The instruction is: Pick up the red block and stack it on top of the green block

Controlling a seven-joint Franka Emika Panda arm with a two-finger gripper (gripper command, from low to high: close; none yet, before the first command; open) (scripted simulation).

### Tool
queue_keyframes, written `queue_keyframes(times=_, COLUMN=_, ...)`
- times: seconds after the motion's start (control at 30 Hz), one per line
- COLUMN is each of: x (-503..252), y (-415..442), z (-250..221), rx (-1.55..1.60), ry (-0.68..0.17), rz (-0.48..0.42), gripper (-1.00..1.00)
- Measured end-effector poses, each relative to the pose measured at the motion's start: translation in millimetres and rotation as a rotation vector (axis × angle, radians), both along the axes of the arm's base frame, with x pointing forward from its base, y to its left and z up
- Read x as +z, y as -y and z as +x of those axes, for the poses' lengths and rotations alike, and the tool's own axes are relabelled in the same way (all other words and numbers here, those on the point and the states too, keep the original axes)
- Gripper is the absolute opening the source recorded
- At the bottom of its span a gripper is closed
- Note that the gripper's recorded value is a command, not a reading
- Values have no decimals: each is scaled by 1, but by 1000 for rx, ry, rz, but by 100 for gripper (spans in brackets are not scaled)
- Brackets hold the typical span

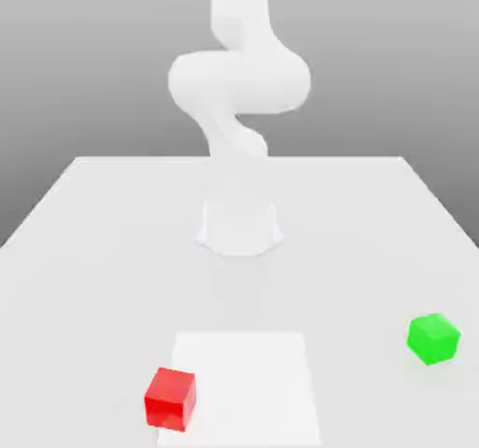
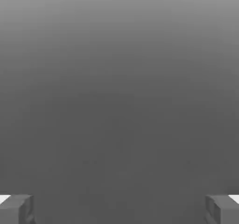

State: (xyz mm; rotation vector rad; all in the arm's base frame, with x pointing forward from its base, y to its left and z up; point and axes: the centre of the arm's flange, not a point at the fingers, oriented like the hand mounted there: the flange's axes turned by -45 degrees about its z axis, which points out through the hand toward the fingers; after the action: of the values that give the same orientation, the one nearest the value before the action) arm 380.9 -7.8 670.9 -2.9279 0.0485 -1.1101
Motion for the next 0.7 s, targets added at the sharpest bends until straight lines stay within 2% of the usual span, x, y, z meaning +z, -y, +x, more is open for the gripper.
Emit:
queue_keyframes(times=0.17, x=-90, y=17, z=56, rx=-33, ry=-154, rz=21, gripper=0)
queue_keyframes(times=0.33, x=-186, y=34, z=90, rx=-69, ry=-303, rz=40, gripper=0)
queue_keyframes(times=0.53, x=-305, y=54, z=103, rx=-117, ry=-481, rz=58, gripper=0)
queue_keyframes(times=0.7, x=-403, y=72, z=89, rx=-166, ry=-629, rz=70, gripper=0)
